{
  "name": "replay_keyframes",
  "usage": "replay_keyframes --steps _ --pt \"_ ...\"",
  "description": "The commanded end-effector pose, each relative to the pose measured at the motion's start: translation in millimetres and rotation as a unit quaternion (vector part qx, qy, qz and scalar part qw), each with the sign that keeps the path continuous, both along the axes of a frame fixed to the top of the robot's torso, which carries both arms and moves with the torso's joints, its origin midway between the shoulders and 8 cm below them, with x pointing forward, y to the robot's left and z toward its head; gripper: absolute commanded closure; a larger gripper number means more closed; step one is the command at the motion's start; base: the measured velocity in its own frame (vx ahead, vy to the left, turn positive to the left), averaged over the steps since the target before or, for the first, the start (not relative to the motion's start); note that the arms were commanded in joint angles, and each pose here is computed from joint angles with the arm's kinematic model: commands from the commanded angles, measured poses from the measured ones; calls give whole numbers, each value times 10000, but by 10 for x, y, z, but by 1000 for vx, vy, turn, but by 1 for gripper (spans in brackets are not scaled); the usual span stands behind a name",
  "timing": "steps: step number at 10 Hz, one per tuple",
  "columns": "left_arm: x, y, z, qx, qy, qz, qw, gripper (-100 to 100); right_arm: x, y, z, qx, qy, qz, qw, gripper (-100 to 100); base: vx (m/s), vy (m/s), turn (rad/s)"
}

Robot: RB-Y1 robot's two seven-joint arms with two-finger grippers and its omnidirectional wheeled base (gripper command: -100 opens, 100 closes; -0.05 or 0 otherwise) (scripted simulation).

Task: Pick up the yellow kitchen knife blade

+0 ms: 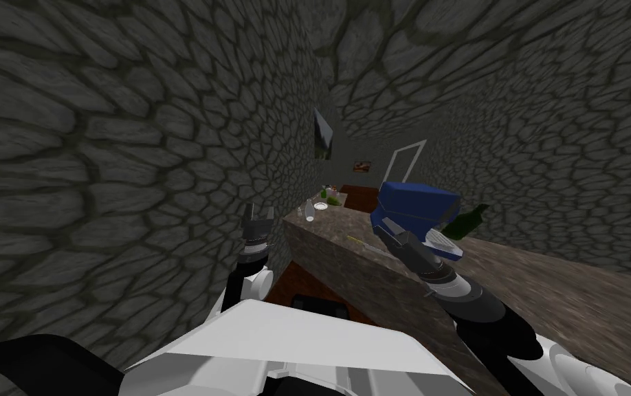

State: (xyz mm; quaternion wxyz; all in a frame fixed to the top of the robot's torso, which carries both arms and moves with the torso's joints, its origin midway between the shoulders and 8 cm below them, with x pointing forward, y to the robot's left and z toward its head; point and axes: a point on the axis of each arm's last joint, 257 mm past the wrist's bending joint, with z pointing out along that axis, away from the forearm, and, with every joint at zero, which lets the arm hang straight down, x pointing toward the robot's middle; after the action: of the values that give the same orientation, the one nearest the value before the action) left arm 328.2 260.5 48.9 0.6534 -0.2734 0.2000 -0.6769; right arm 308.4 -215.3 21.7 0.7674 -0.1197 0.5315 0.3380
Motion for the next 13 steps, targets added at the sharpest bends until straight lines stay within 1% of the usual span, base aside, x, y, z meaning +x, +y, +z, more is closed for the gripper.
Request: replay_keyframes --steps 1,2,3,4,5,6,7,8,9,10,11,12,13 --pt "0 0 0 0 0 0 10000 0 24 1 -48 -187 42 -69 9998 -100 -4 -24 39" --pt "0 0 0 0 0 0 10000 0 -5 -30 -116 -433 143 -97 9989 -100 -10 -33 396" --pt "0 -1 0 0 -1 -1 10000 0 20 -32 -169 -575 176 -164 9981 -100 -9 -52 250" --pt "0 0 0 0 0 0 10000 0 33 -34 -200 -655 195 -202 9975 -100 -1 -30 -18" --pt "0 1 0 0 1 1 10000 0 3 -74 -278 -881 324 -229 9953 -100 -6 -35 290" --pt "0 0 0 0 0 0 10000 0 27 -83 -332 -1017 360 -297 9937 -100 -11 -51 284" --pt "0 0 0 0 0 0 10000 0 41 -90 -366 -1103 383 -339 9926 -100 -4 -29 59" --pt "0 0 0 0 1 1 10000 0 9 -139 -458 -1313 541 -369 9892 -100 -7 -27 356" --pt "0 0 0 0 0 0 10000 0 26 -152 -501 -1419 572 -423 9873 -100 -12 -46 270" --pt "0 0 0 0 0 0 10000 0 44 -166 -545 -1527 604 -478 9853 -100 -6 -32 18" --pt "0 1 -1 0 1 1 10000 0 7 -223 -646 -1712 790 -505 9808 -100 -12 -35 336" --pt "0 0 0 0 0 0 10000 0 26 -245 -698 -1834 830 -570 9779 -100 -7 -49 260" --pt "0 0 0 0 1 1 10000 0 39 -261 -734 -1920 858 -617 9757 -100 0 -30 38"
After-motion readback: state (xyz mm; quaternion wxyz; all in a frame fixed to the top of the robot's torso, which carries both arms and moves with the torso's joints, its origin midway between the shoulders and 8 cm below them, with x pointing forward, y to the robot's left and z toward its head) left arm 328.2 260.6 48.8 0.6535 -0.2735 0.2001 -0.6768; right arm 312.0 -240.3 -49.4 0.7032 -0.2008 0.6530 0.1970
